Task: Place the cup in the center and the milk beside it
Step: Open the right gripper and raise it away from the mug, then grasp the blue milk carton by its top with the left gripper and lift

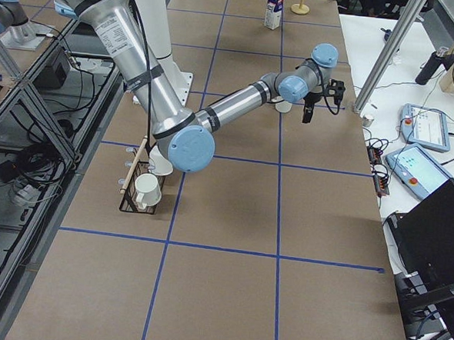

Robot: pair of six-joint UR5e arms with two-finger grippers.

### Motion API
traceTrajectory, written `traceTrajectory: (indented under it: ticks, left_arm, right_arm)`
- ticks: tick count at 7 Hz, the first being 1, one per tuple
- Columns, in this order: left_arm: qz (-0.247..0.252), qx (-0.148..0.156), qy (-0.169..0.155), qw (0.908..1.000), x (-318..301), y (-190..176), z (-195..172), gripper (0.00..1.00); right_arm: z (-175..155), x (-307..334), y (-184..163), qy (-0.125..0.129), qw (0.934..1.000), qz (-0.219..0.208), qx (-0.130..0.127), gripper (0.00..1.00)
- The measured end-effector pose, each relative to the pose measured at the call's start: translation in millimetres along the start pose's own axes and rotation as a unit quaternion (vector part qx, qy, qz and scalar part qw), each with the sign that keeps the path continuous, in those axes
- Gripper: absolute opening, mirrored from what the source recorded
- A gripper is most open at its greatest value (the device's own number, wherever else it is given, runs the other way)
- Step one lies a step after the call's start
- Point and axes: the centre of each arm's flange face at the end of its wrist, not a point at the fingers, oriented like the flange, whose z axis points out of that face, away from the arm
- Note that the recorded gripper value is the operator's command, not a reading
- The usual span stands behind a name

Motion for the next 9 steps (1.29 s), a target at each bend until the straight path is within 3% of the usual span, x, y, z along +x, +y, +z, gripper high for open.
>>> traceTrajectory:
  ticks: [4,9]
  left_arm:
    - [0.023,-0.031,0.009,0.9992,-5.2,22.4,31.4,0.98]
    - [0.03,-0.05,0.021,0.9981,-12.4,25.8,76.9,0.98]
  right_arm:
    - [-10.7,45.4,-0.6,0.009,0.9999,0.005,0.007,1.0]
    - [-16.5,31.3,13.6,0.009,1.0,0.002,0.0,1.0]
